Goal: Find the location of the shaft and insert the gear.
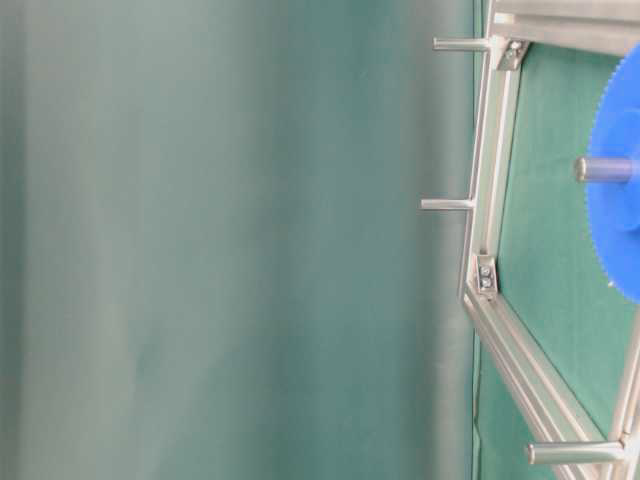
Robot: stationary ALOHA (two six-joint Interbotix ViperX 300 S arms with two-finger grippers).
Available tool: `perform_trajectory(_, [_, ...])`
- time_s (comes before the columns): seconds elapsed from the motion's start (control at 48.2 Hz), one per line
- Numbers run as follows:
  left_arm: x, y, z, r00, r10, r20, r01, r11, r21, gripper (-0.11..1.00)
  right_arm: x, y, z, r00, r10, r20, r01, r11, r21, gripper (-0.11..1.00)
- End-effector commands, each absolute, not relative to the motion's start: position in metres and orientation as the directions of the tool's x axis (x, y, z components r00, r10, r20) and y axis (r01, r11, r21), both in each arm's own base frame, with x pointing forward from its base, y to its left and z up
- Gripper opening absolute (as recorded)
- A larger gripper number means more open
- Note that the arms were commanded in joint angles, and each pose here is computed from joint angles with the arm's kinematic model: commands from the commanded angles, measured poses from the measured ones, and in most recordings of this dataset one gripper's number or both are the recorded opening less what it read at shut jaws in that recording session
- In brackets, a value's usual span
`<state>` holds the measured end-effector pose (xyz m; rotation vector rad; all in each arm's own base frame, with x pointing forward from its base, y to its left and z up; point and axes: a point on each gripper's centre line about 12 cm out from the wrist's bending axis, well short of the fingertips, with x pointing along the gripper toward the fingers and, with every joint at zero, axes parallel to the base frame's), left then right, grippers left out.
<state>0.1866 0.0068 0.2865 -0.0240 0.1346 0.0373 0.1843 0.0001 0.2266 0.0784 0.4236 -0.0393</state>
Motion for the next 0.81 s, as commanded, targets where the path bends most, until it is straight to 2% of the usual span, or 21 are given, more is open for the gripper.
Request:
perform_trajectory(0.0, [0.1888,0.0074,0.2917,0.992,0.039,-0.124,-0.042,0.999,-0.021,0.01,0.1865,-0.0003,0.2293,0.912,-0.025,-0.41,0.051,0.997,0.053,0.26])
perform_trajectory(0.789, [0.1887,0.0074,0.2914,0.991,0.039,-0.127,-0.042,0.999,-0.021,0.01,0.1854,-0.0014,0.2264,0.901,-0.035,-0.433,0.056,0.998,0.038,0.26])
